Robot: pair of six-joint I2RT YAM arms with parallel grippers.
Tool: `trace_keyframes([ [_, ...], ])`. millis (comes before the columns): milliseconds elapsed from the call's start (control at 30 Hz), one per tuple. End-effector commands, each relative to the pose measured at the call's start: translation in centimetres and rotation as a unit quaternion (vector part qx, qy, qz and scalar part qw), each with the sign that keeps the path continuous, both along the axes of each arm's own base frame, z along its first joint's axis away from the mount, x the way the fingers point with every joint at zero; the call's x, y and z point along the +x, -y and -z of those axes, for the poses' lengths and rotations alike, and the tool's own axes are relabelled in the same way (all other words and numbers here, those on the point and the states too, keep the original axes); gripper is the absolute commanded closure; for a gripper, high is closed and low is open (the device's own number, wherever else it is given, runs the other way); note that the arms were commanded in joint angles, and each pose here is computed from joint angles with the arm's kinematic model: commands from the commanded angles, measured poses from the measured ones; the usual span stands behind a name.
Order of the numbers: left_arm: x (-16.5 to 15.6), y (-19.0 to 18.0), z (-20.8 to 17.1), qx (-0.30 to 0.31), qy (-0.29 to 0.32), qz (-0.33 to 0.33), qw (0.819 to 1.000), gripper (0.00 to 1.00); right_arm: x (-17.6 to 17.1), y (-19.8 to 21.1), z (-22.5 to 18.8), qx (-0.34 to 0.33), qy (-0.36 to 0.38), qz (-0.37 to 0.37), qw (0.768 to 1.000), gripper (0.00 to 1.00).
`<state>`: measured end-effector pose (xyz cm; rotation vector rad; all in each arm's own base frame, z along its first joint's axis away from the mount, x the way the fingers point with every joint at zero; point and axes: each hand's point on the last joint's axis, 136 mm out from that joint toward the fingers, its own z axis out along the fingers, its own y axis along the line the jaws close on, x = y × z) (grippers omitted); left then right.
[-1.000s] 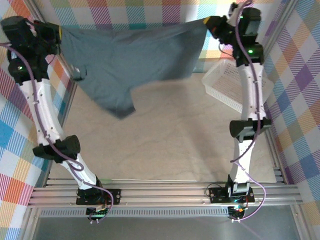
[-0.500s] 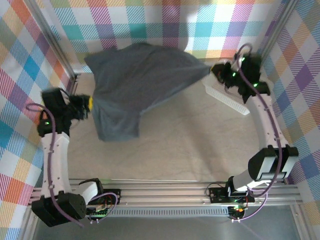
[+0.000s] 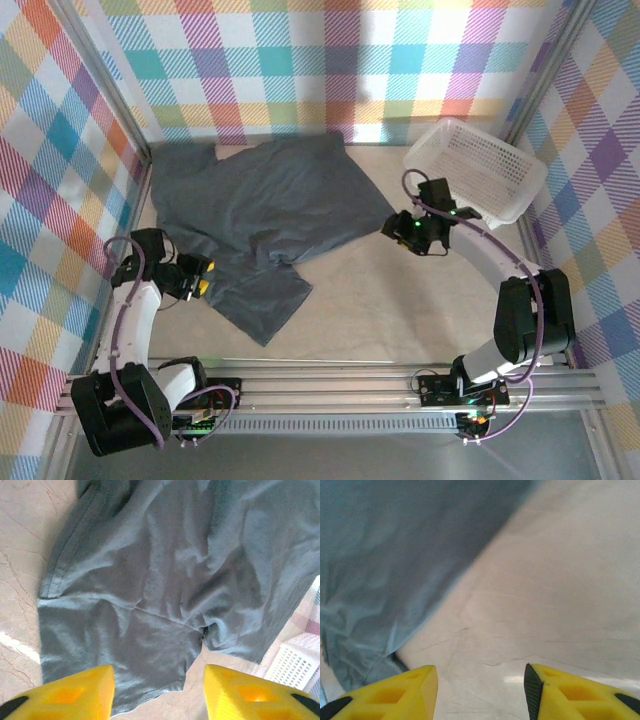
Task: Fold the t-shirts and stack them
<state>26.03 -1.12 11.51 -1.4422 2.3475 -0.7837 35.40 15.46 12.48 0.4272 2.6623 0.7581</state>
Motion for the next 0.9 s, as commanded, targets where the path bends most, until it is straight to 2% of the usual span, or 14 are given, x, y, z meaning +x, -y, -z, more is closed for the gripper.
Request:
trace_keyframes([
  [0,3.1,-0.7,-0.5,0.024,0.014,-0.005,1.000,0.62,4.1,-2.2,-1.2,-0.001,0.056,-0.037,0.998,0.54],
  [100,6.0,-0.6,-0.3,0.032,0.010,-0.012,0.999,0.63,7.6,-3.8,0.1,0.008,0.056,-0.054,0.997,0.57],
  [233,9.3,0.1,1.7,0.042,-0.023,-0.004,0.999,0.64,11.3,-4.9,3.8,-0.008,0.010,-0.064,0.998,0.57],
  [367,11.2,0.3,4.4,0.062,-0.062,0.010,0.996,0.66,12.7,-4.7,7.5,-0.040,-0.055,-0.055,0.996,0.60],
  [500,11.7,0.4,6.7,0.078,-0.086,0.030,0.993,0.66,11.6,-2.7,9.5,-0.093,-0.095,-0.036,0.991,0.60],
  [633,11.2,2.1,8.3,0.085,-0.098,0.070,0.989,0.66,9.3,-0.5,10.4,-0.143,-0.124,-0.027,0.982,0.61],
  [733,10.7,3.7,8.9,0.091,-0.098,0.095,0.986,0.66,7.1,1.4,10.6,-0.161,-0.142,-0.012,0.977,0.61],
  [867,10.4,6.6,9.7,0.097,-0.104,0.142,0.980,0.67,2.9,5.7,11.3,-0.156,-0.174,0.053,0.971,0.61],
])
